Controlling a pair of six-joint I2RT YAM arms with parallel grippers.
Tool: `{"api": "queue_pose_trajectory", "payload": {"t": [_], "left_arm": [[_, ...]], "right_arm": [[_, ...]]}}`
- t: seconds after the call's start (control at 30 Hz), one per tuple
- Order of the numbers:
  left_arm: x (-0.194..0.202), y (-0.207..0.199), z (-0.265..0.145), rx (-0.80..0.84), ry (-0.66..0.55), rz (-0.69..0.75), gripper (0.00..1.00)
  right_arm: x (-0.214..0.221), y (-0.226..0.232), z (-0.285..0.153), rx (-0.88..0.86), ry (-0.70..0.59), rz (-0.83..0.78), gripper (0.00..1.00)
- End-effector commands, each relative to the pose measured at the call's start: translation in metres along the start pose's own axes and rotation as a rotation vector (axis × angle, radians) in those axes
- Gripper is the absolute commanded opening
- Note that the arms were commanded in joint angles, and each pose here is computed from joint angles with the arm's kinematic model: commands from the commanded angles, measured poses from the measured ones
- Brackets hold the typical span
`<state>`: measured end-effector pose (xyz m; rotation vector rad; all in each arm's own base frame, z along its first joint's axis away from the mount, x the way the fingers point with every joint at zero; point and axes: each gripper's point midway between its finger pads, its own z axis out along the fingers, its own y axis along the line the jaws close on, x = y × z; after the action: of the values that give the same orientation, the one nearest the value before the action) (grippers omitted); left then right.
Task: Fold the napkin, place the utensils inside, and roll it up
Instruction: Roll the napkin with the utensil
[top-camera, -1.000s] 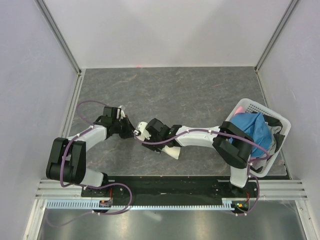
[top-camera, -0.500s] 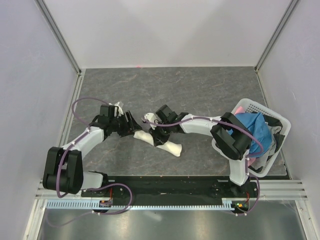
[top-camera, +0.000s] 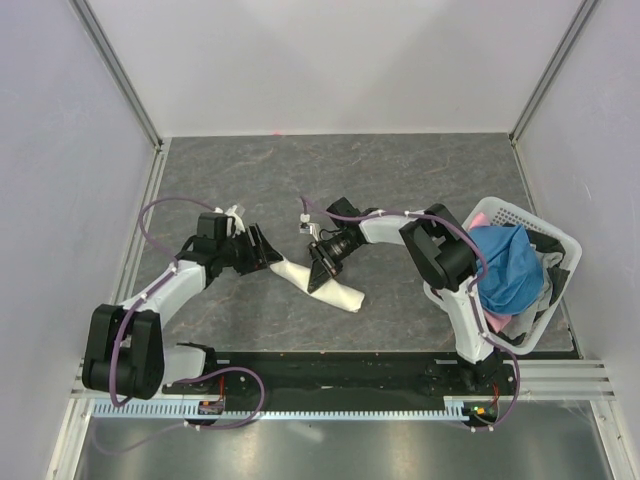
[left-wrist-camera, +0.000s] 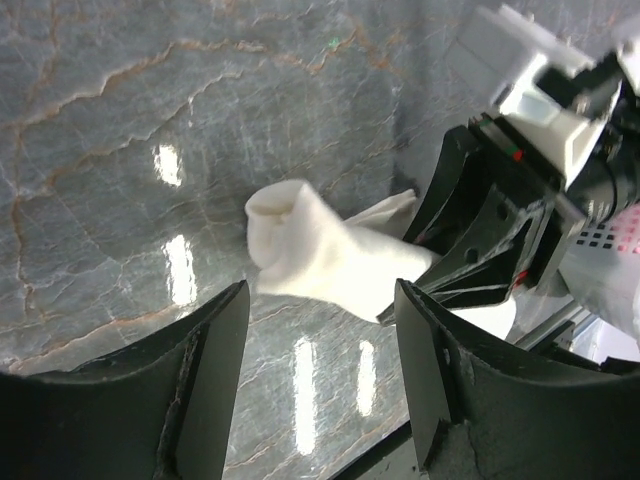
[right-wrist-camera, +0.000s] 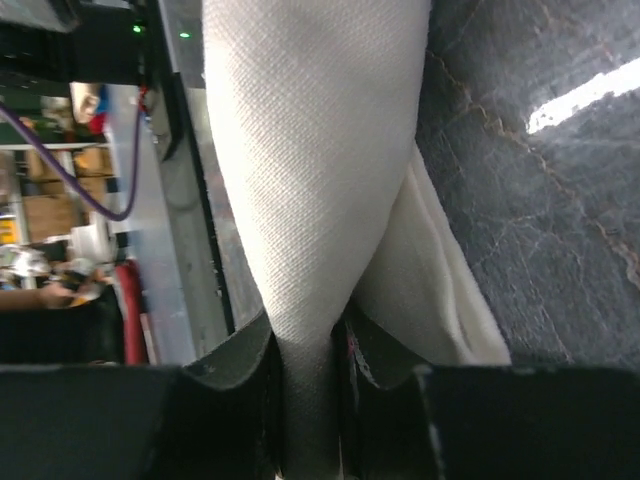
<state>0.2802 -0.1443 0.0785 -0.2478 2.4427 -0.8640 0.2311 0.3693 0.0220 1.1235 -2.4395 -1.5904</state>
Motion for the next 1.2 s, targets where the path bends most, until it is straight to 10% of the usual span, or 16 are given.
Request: {"api": "queue_pose_trajectory", "payload": {"t": [0.0,0.6,0.87,1.17], "left_arm": [[-0.001,-0.001,0.004,0.04,-0.028,0.035,0.65],[0.003,-0.015,0.037,0.202,-0.046,0.105,0.59],[0.028,-0.012,0.048,0.25,0.048,0.075,0.16],[0.03,-0.009,0.051,0.226,0.093,0.047,0.02]], "right_arm": [[0.008,0.008,0.0,-0.12,0.033,0.137,0.23],[0.022,-0.011,0.004,-0.138,0.077,0.248,0.24],[0.013,-0.019,-0.005,-0.095,0.049,0.249,0.43],[-0.016,-0.027,-0.042,0.197,-0.029,0.107,0.72]]}}
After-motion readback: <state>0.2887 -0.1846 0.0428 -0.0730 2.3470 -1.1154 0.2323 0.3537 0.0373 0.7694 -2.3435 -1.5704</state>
